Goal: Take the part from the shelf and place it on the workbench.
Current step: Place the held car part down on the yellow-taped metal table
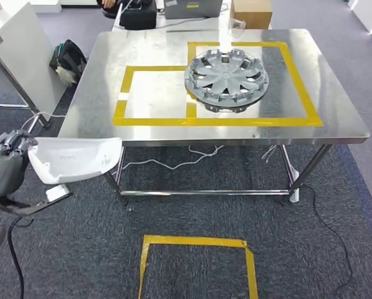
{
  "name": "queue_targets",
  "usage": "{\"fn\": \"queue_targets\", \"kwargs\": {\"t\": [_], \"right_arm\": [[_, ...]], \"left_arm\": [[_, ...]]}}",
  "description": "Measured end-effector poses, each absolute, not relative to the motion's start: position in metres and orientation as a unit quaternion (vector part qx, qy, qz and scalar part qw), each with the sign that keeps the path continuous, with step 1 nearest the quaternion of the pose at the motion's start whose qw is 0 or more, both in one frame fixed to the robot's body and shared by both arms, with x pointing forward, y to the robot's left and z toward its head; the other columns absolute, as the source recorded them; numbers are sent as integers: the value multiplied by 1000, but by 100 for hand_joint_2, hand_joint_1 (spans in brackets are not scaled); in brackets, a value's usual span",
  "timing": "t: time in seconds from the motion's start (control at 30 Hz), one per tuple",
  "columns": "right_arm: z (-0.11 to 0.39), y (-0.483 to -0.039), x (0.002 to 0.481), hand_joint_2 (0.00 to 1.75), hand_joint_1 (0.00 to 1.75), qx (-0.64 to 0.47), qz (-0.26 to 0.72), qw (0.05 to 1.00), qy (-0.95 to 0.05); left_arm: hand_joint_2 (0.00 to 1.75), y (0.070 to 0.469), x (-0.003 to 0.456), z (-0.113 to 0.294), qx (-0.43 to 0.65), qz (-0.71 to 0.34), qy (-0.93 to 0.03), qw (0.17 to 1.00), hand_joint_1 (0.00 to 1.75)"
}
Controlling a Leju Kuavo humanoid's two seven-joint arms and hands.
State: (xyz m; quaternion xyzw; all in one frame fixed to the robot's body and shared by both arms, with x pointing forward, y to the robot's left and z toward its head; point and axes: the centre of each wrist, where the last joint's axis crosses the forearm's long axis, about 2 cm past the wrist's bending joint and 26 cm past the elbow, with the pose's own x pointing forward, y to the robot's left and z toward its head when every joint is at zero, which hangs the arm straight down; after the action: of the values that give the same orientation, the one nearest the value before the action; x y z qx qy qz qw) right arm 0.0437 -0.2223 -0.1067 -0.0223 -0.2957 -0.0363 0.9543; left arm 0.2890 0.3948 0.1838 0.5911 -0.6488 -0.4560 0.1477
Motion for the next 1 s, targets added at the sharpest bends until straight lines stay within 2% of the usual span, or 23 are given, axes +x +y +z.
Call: {"fn": "queue_targets", "kwargs": {"t": [1.0], "right_arm": [[-108,-221,29,0,0,-23,-32,958,-283]], "left_arm": [[175,403,273,168,592,-457,-641,173,175]]}}
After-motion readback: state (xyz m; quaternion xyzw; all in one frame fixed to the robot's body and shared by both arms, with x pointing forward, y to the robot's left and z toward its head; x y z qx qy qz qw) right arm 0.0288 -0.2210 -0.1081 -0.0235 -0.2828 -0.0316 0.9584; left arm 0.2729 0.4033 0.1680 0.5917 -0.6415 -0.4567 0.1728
